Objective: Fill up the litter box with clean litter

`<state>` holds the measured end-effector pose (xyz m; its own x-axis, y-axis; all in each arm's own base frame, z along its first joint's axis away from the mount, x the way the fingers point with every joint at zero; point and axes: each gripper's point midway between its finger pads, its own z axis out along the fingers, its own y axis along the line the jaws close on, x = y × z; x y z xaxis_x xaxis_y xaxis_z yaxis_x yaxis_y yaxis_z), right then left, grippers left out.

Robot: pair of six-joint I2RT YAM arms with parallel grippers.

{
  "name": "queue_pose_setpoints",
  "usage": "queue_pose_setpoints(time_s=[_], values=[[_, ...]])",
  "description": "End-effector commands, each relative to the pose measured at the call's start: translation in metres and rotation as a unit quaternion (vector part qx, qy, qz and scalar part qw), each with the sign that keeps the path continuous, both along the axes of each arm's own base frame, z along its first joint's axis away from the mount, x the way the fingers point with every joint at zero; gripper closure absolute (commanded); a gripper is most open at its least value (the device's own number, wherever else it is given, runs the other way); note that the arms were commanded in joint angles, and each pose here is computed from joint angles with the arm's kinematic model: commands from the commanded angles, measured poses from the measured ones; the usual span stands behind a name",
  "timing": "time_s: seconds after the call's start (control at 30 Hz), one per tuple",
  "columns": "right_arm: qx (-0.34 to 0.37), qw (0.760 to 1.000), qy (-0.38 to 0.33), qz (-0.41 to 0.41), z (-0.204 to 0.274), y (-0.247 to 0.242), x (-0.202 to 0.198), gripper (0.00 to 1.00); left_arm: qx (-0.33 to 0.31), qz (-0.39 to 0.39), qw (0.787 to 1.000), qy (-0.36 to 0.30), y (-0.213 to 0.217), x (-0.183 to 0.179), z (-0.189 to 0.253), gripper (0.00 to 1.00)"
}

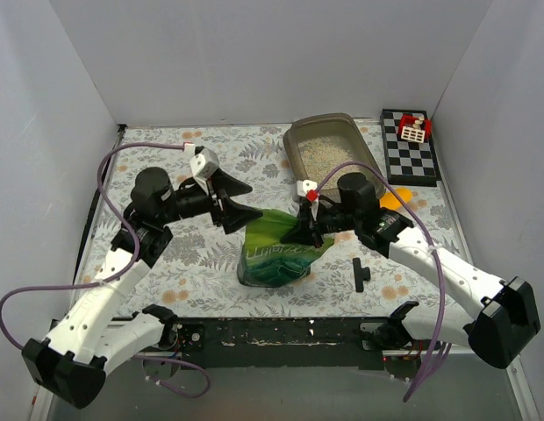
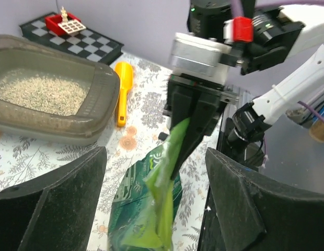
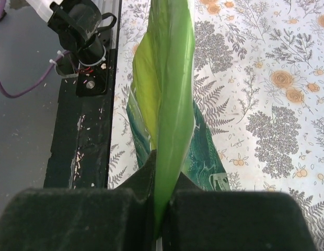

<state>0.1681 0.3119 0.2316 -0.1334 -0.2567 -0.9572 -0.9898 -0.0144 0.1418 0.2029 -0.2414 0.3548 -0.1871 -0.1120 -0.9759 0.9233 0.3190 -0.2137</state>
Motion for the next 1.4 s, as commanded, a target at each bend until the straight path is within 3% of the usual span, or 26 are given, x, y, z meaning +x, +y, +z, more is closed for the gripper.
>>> queue_pose_setpoints(time_s=[0.0, 0.17, 0.37, 0.7, 0.93, 1.13, 1.23, 1.37], values=[[-0.006, 0.999, -0.046, -0.012, 0.021, -0.01, -0.003, 0.99, 0.085, -0.054, 0.995, 0.012, -0.008, -0.004, -0.022, 0.24], [-0.009, 0.999, -0.049, 0.002, 0.021, -0.011, -0.015, 0.99, 0.126, -0.082, 0.989, 0.004, -0.033, -0.001, -0.017, 0.24], [-0.012, 0.999, -0.043, 0.009, 0.015, -0.011, -0.019, 0.99, 0.209, -0.129, 0.968, 0.04, -0.066, -0.013, -0.04, 0.25], [-0.008, 0.998, -0.055, 0.005, 0.013, -0.016, -0.022, 0.99, 0.28, -0.084, 0.954, 0.065, -0.054, -0.02, -0.07, 0.25], [-0.007, 0.998, -0.055, -0.005, 0.012, -0.019, -0.022, 0.99, 0.333, -0.086, 0.933, 0.101, -0.047, -0.032, -0.123, 0.27], [-0.004, 0.999, -0.045, -0.006, 0.01, -0.019, -0.025, 0.99, 0.314, -0.081, 0.943, 0.08, -0.052, -0.03, -0.127, 0.27], [-0.006, 0.999, -0.039, -0.007, 0.008, -0.02, -0.026, 0.99, 0.302, -0.081, 0.948, 0.068, -0.056, -0.027, -0.121, 0.42], [-0.014, 0.999, -0.034, -0.011, 0.008, -0.021, -0.025, 0.98, 0.297, -0.074, 0.951, 0.05, -0.057, -0.023, -0.114, 0.77]])
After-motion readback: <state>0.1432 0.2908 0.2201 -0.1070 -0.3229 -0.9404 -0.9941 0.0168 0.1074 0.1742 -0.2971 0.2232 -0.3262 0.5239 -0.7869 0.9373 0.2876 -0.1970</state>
